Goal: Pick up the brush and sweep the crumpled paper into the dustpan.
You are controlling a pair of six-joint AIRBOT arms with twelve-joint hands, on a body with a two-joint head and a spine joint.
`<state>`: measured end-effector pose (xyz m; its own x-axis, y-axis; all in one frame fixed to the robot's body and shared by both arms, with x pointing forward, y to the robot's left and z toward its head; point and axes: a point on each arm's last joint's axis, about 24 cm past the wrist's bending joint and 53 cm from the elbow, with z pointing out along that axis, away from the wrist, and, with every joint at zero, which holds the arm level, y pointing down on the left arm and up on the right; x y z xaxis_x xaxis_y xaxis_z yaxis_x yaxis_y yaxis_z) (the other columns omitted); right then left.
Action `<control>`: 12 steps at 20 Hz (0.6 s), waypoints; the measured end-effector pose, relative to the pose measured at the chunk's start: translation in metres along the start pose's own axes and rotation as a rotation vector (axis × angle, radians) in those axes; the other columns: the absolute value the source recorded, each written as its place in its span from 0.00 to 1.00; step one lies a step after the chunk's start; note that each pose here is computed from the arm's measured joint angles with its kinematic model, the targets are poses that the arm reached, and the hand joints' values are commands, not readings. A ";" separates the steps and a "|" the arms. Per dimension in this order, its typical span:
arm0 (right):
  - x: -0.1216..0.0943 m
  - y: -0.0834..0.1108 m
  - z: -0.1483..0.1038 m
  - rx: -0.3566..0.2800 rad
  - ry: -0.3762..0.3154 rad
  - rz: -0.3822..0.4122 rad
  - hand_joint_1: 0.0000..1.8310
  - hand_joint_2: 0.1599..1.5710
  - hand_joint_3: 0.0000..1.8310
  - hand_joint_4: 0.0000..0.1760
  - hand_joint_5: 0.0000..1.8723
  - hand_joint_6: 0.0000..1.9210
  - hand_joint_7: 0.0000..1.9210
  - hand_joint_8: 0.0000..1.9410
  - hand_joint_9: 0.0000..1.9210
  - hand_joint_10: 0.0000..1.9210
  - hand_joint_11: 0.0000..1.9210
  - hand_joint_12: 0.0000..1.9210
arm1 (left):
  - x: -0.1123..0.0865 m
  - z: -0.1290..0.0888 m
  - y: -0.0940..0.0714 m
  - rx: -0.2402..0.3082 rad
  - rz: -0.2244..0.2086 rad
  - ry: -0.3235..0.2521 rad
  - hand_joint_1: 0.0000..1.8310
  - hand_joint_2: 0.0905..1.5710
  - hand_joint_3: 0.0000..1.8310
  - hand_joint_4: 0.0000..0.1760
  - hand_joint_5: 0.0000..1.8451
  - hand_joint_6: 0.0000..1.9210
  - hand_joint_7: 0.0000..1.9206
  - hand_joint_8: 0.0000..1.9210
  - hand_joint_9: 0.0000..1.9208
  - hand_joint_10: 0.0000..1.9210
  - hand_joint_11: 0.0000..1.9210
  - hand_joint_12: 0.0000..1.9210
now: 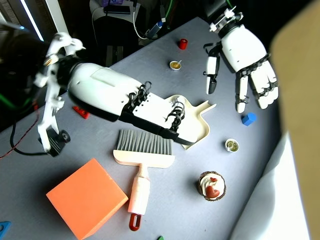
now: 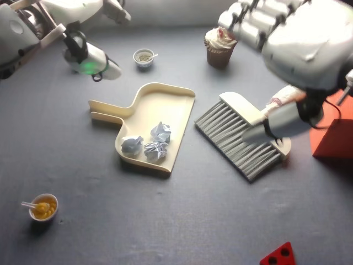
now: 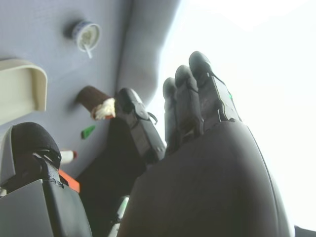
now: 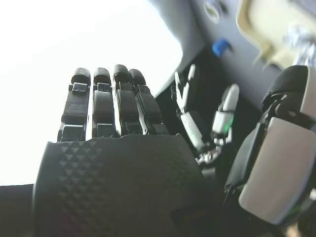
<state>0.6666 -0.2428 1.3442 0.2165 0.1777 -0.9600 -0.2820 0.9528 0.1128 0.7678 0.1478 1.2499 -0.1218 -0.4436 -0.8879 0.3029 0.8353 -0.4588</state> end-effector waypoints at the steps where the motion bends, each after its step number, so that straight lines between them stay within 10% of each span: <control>1: 0.013 0.002 -0.003 -0.045 0.080 0.054 0.25 0.38 0.00 0.00 0.01 0.00 0.01 0.00 0.01 0.00 0.00 0.00 | 0.001 -0.001 -0.007 0.010 -0.006 0.003 0.46 0.58 0.00 0.82 0.27 0.00 0.08 0.00 0.08 0.00 0.02 0.16; 3: 0.035 -0.016 -0.008 -0.031 0.229 0.243 0.24 0.39 0.00 0.00 0.00 0.00 0.01 0.00 0.01 0.00 0.01 0.00 | 0.002 -0.002 -0.016 0.018 -0.024 0.008 0.46 0.58 0.00 0.82 0.26 0.00 0.09 0.00 0.09 0.00 0.02 0.16; 6: 0.047 -0.040 -0.016 0.007 0.297 0.233 0.23 0.39 0.00 0.00 0.00 0.00 0.01 0.00 0.01 0.00 0.02 0.01 | 0.000 -0.005 -0.023 0.021 -0.038 0.004 0.45 0.58 0.00 0.85 0.26 0.00 0.10 0.00 0.09 0.00 0.02 0.16; 12: 0.042 0.007 -0.033 -0.075 0.309 0.273 0.18 0.41 0.01 0.00 0.00 0.00 0.01 0.00 0.02 0.00 0.05 0.02 | -0.001 -0.007 -0.033 0.027 -0.060 -0.002 0.43 0.57 0.00 0.85 0.26 0.00 0.10 0.00 0.09 0.00 0.02 0.16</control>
<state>0.6425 -0.2373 1.2964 -0.1635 0.3283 -0.9303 -0.3595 0.8583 0.3661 0.7511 0.1231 1.2655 -0.1384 -0.4936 -0.8586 0.3207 0.7979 -0.5103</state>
